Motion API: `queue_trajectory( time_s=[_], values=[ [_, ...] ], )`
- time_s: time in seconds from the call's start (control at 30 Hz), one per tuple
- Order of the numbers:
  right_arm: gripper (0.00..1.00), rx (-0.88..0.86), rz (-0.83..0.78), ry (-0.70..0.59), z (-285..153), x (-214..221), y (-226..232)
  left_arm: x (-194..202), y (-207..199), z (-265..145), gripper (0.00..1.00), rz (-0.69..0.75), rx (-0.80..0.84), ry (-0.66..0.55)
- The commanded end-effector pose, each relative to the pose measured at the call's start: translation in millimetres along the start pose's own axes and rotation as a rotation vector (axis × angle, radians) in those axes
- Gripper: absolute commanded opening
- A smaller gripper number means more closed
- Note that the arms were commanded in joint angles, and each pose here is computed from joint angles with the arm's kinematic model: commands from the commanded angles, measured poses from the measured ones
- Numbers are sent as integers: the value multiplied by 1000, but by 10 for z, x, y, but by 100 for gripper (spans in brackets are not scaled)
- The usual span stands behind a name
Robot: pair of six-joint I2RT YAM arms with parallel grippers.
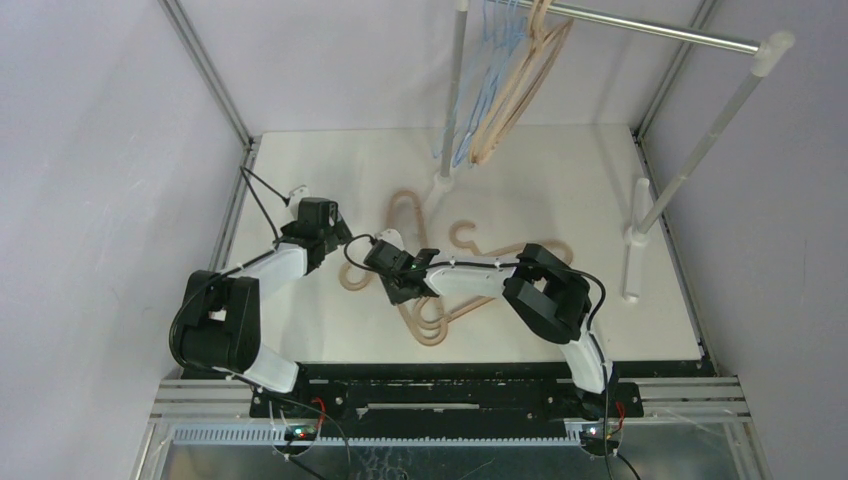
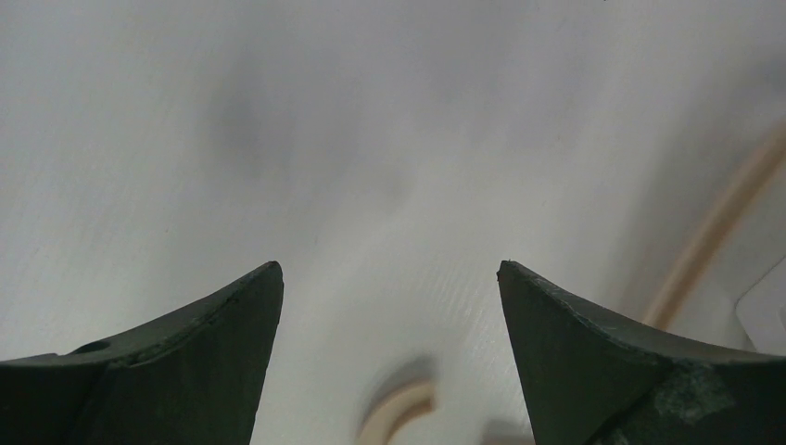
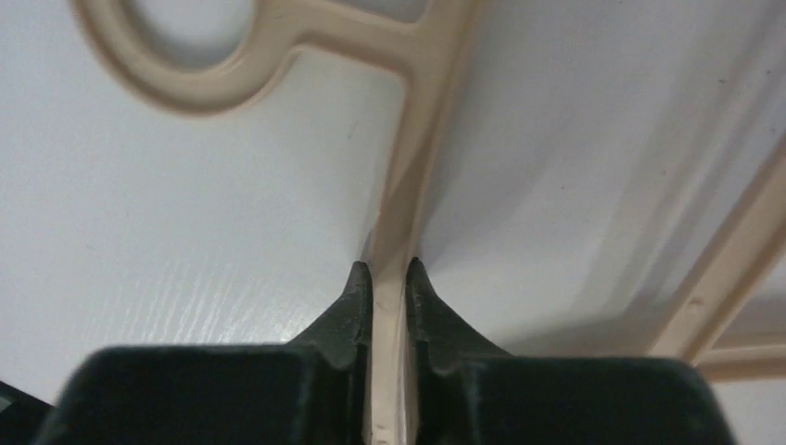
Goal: Organize the hangers
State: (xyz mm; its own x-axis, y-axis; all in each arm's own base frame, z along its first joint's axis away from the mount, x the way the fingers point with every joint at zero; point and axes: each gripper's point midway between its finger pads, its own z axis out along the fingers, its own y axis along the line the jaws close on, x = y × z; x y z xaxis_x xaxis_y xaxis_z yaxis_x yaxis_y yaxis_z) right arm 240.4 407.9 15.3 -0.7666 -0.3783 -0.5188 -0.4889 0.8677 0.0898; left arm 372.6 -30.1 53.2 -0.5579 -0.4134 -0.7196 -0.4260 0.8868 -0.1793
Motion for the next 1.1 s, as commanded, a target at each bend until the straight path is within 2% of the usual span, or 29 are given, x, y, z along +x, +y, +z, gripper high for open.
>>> queue_trajectory(
  time_s=[0.0, 0.03, 0.2, 0.47, 0.77, 1.07],
  values=[
    [3, 41, -2, -7, 4, 16, -53, -208, -58, -60, 91, -11, 28, -60],
    [0, 47, 5, -17, -12, 1, -76, -204, -51, -61, 91, -12, 27, -60],
    [0, 51, 40, -78, -217, -156, -212, -229, -40, -87, 91, -13, 26, -70],
    [0, 26, 56, -158, -934, -316, -424, -279, -16, -123, 91, -19, 20, -86],
    [0, 9, 151, -177, -1566, 67, -796, -251, -19, -99, 91, -22, 23, -80],
    [0, -57, 297, -340, -2390, 268, -1198, -223, -44, -46, 90, -20, 25, -65]
  ],
)
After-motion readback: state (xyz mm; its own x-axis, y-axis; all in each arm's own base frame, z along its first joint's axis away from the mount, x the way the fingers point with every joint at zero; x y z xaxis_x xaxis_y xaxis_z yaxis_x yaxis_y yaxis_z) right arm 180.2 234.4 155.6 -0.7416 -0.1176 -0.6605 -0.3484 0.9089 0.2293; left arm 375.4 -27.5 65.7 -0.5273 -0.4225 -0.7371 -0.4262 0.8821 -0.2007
